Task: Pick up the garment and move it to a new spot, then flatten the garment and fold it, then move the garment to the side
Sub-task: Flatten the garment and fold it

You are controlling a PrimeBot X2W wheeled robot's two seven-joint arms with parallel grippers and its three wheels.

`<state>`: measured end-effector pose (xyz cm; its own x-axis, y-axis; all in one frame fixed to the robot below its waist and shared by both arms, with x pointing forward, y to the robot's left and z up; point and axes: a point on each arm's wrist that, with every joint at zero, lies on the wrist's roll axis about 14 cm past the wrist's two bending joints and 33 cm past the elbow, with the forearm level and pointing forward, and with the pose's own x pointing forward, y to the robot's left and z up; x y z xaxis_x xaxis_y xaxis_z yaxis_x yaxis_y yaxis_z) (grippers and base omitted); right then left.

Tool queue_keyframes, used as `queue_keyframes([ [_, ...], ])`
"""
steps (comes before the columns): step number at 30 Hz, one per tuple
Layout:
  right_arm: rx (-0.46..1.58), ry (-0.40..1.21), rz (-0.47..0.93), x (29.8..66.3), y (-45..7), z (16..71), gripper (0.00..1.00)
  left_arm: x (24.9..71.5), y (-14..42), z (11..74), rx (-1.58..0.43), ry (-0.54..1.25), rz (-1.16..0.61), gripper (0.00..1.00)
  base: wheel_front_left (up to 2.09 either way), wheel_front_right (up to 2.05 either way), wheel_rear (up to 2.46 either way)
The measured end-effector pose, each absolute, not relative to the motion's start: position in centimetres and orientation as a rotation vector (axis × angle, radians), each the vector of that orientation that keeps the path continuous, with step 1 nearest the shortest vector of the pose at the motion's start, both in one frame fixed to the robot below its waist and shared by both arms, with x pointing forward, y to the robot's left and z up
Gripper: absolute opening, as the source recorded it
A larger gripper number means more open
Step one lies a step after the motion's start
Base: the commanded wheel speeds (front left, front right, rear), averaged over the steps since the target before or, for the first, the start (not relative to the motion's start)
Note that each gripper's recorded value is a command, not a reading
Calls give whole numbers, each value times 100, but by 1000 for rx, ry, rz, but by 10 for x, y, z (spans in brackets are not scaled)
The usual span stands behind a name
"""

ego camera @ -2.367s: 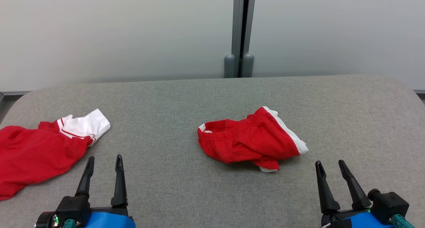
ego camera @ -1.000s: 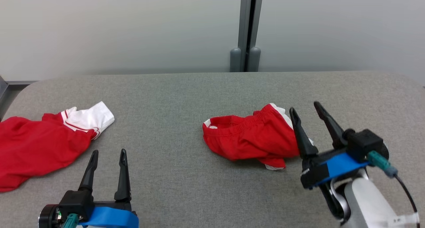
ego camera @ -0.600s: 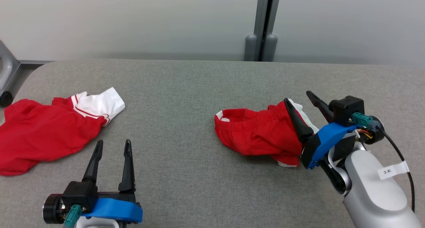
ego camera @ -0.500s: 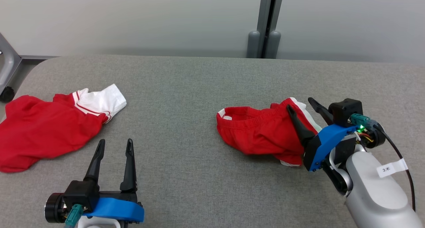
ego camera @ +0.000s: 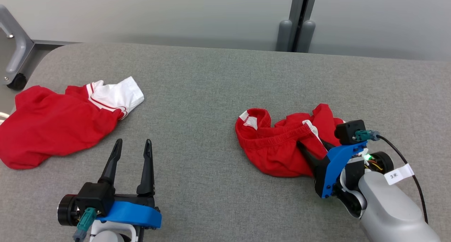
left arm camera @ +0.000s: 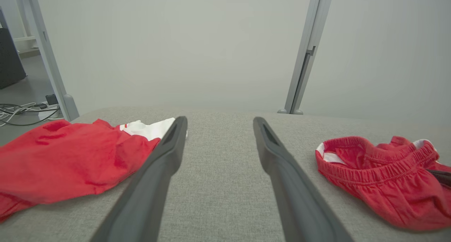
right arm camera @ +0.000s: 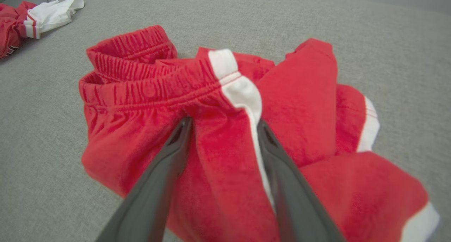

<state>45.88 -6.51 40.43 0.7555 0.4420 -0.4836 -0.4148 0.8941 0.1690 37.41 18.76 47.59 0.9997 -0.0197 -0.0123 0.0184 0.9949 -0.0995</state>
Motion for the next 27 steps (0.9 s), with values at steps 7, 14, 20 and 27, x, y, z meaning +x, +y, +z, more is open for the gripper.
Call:
queue_keyframes([
  [7,79,381,411,487,-85,434,0,375,189,474,-107,18,-13,100,0,0,0],
  [14,13,129,312,525,-127,496,0,375,187,480,-107,0,-17,100,0,0,0],
  [20,-50,31,411,523,-87,523,0,374,187,488,-115,-23,-16,100,0,0,0],
  [27,-70,89,642,474,7,490,0,366,194,490,-126,-31,13,100,0,0,0],
])
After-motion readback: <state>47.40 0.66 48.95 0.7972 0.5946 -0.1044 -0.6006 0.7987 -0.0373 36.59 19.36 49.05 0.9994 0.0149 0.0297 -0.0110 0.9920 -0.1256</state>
